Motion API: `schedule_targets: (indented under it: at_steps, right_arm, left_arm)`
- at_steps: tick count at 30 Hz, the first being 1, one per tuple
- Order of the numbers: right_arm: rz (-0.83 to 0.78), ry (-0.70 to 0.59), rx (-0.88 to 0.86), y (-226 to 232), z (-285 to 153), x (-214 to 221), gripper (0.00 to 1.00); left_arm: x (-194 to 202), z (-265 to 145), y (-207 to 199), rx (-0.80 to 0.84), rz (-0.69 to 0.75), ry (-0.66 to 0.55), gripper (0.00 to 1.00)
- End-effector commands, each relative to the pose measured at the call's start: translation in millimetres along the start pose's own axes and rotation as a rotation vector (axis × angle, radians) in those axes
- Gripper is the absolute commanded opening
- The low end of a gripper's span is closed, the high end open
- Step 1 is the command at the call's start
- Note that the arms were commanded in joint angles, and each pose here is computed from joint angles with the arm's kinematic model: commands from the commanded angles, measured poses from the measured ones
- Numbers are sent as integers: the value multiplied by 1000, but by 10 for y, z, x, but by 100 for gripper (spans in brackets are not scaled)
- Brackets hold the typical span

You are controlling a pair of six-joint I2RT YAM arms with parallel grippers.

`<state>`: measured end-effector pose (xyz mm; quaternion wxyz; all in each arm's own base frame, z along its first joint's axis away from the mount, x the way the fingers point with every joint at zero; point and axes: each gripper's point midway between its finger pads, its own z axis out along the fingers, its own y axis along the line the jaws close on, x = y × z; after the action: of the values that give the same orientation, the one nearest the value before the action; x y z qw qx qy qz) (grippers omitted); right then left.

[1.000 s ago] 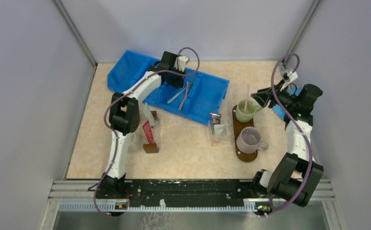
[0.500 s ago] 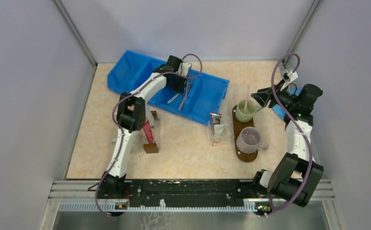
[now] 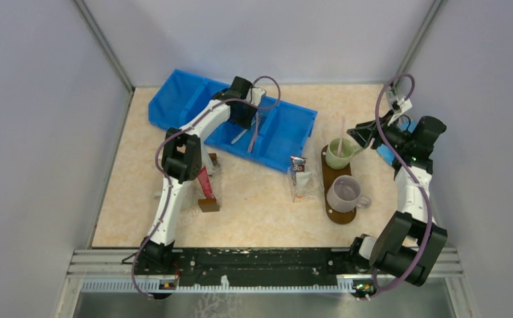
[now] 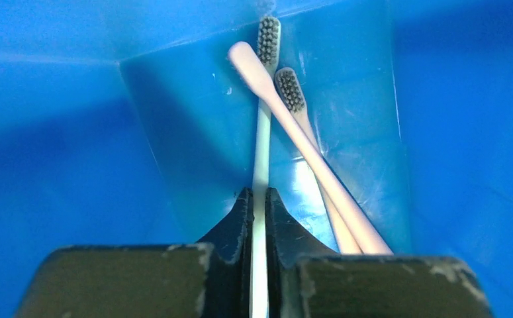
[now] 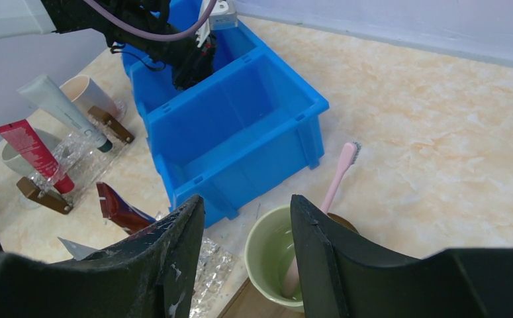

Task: Prepare toiletry sets of a toothbrush and toothpaste on the tray
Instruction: Pick up the toothbrush from the storage box.

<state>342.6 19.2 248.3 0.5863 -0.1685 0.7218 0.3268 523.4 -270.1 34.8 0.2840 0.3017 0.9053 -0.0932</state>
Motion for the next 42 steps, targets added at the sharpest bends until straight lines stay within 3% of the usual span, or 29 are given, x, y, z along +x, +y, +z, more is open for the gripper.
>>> schedule_targets:
  at_steps: [1, 16, 23, 32, 42]
  right_arm:
    - [-81, -37, -12, 42, -23, -227, 51]
    - [-82, -39, -16, 52, -23, -231, 51]
    - [-81, -39, -19, 57, -23, -231, 51]
    - [-80, -42, -23, 68, -23, -234, 51]
    - [-80, -42, -25, 70, -20, -232, 51]
  left_arm:
    - [241, 101, -104, 24, 34, 88, 2]
    - [-259, -472, 208, -198, 7, -111, 0]
    - [-346, -592, 172, -185, -2, -175, 0]
    - [-367, -258, 73, -104, -22, -133, 31]
    - [-460, -116, 5, -16, -124, -184, 34]
